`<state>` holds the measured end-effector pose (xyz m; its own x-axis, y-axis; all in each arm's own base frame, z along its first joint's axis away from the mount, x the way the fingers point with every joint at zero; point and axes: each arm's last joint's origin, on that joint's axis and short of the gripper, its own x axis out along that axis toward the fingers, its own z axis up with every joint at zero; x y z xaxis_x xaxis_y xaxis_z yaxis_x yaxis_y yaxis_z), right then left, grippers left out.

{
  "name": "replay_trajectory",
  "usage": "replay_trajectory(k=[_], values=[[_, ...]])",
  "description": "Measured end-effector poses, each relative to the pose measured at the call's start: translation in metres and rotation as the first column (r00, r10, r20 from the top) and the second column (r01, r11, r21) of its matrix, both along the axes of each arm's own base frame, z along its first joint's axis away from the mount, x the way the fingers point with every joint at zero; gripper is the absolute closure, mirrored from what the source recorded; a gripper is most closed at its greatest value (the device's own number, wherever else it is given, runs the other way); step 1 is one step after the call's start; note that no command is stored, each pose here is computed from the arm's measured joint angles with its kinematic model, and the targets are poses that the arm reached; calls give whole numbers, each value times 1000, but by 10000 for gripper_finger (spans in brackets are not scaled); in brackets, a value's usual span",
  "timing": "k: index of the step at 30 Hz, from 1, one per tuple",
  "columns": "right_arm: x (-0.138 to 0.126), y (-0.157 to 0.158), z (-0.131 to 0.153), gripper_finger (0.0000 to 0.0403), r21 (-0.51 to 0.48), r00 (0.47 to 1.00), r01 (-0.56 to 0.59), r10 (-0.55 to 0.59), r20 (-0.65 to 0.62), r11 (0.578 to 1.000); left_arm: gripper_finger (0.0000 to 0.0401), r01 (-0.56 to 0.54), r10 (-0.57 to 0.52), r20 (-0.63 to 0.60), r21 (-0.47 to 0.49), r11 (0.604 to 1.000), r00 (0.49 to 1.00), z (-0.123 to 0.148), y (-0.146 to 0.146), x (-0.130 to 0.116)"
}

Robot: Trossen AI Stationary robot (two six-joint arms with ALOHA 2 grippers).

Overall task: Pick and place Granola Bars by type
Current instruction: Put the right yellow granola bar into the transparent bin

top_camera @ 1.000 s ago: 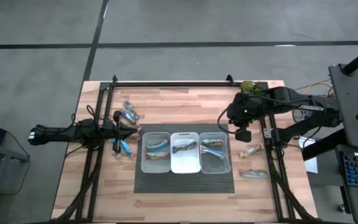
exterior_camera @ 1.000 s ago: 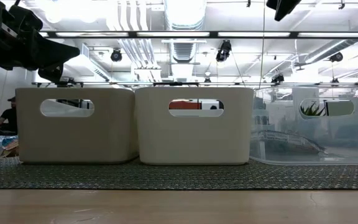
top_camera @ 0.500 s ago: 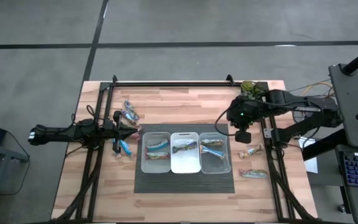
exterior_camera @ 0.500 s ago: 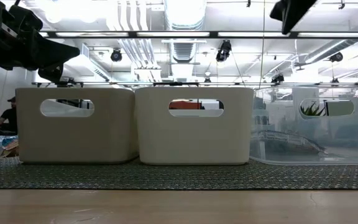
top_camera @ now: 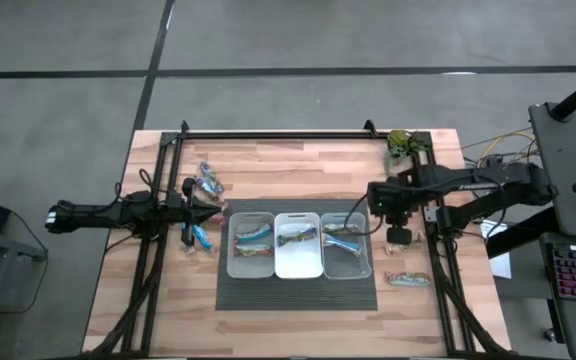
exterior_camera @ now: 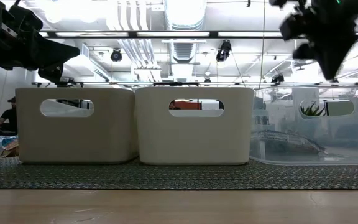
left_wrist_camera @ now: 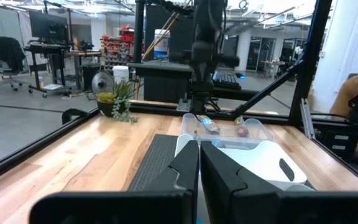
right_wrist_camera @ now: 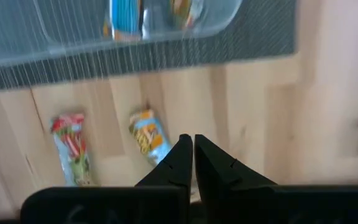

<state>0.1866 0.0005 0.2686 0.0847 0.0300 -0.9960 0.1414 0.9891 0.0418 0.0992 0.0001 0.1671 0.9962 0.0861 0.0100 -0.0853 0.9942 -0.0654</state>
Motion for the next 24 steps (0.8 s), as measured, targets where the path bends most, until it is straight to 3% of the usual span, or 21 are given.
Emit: replay_trajectory(k=[12,24], values=[[-14,7,-44,394,129,989,-54,71,-133,990,401,0,0,0,0,1000,1000,0,0,0],[-2,18,-59,394,132,977,-115,137,-165,984,401,0,0,0,0,1000,1000,0,0,0]])
